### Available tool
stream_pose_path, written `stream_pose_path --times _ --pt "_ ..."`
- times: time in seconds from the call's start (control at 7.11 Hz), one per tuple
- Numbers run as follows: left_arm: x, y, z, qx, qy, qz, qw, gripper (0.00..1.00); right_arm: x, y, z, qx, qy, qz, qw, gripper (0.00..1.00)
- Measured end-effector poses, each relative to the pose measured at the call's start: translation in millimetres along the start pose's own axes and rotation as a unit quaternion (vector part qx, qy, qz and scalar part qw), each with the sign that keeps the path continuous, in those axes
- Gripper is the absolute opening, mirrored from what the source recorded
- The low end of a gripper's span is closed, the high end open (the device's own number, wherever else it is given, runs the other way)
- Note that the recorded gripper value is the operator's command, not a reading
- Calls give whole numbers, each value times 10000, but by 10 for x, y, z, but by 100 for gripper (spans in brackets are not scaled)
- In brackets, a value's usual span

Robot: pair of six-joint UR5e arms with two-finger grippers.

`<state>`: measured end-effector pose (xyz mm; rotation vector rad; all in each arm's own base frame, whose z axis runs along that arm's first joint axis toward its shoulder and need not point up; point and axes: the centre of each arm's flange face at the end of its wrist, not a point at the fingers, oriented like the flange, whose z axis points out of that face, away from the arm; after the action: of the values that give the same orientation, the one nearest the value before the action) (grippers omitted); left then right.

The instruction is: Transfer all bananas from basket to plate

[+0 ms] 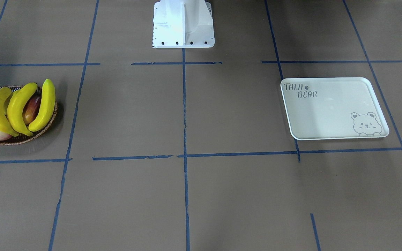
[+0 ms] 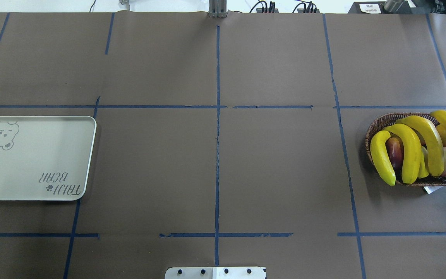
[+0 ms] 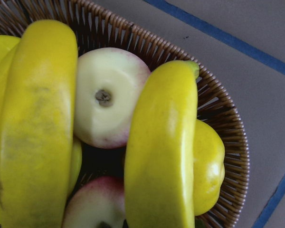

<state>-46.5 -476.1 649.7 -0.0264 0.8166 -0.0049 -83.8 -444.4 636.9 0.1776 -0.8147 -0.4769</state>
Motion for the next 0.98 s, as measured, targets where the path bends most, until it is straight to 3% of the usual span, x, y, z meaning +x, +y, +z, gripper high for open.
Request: stream_pose_path --times 0.42,0.98 --pt "6 5 -8 7 1 -31 10000 100 113 38 -328 311 45 167 9994 0" --pt "18 -3 -17 17 1 -22 10000 100 -70 -71 -974 961 -271 257 9947 0"
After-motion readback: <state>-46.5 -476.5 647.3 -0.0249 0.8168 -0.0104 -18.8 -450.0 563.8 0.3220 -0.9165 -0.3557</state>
